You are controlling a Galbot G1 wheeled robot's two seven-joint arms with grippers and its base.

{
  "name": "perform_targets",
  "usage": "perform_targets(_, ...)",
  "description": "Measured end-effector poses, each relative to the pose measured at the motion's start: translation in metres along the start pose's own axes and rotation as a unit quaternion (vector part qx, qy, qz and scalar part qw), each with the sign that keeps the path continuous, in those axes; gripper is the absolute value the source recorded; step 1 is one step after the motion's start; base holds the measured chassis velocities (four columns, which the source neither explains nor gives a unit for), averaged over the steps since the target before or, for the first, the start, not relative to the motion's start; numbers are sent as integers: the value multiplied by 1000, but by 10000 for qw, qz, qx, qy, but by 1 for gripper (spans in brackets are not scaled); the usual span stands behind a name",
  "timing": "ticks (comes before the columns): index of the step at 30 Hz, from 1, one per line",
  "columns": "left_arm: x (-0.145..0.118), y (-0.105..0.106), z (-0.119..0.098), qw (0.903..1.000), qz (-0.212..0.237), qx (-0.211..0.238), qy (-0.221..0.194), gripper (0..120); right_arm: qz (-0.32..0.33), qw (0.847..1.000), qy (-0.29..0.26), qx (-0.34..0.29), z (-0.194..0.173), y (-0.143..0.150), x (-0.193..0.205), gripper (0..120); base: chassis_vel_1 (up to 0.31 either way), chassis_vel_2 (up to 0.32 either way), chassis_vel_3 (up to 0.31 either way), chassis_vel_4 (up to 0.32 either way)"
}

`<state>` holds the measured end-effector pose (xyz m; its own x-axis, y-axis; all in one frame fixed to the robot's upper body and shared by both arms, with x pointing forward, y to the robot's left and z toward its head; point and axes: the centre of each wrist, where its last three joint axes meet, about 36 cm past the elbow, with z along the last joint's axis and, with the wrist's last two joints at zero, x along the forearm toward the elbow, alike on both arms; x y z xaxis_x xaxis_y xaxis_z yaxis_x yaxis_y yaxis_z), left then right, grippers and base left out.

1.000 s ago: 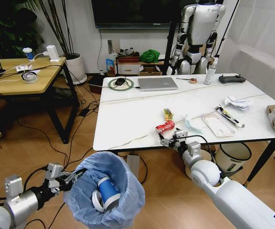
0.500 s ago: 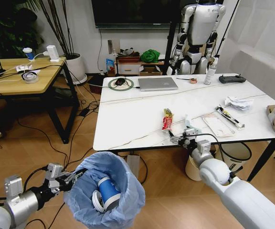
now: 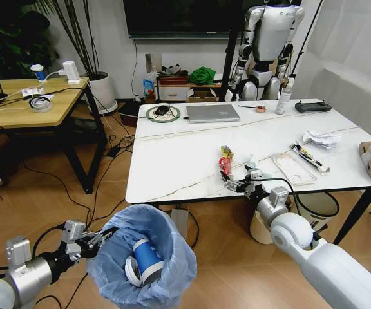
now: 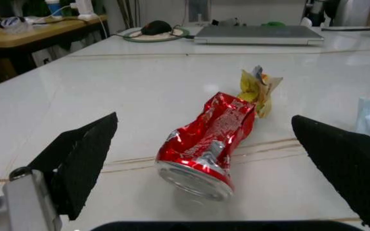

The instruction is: Pick up the trash bin and place the trash from the table into it.

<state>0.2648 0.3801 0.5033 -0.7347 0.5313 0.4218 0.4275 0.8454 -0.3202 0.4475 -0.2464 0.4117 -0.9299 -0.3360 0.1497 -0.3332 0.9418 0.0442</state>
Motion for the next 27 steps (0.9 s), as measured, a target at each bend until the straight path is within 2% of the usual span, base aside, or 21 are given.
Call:
perform_targets(6,0,2,0,10000,-30,17,-6,0,294,9994,157,6,12,13,-20,100,0,0,0,0)
perform_targets(19,0,7,-1,10000,-75,37,-6,0,430,9984,357,26,20,10,-30,100,0,0,0,0)
perform_targets(27,0,7,-1,10000,-78,47,2,0,363,9986,386,-38,23,10,-29,71,0,0,0,0)
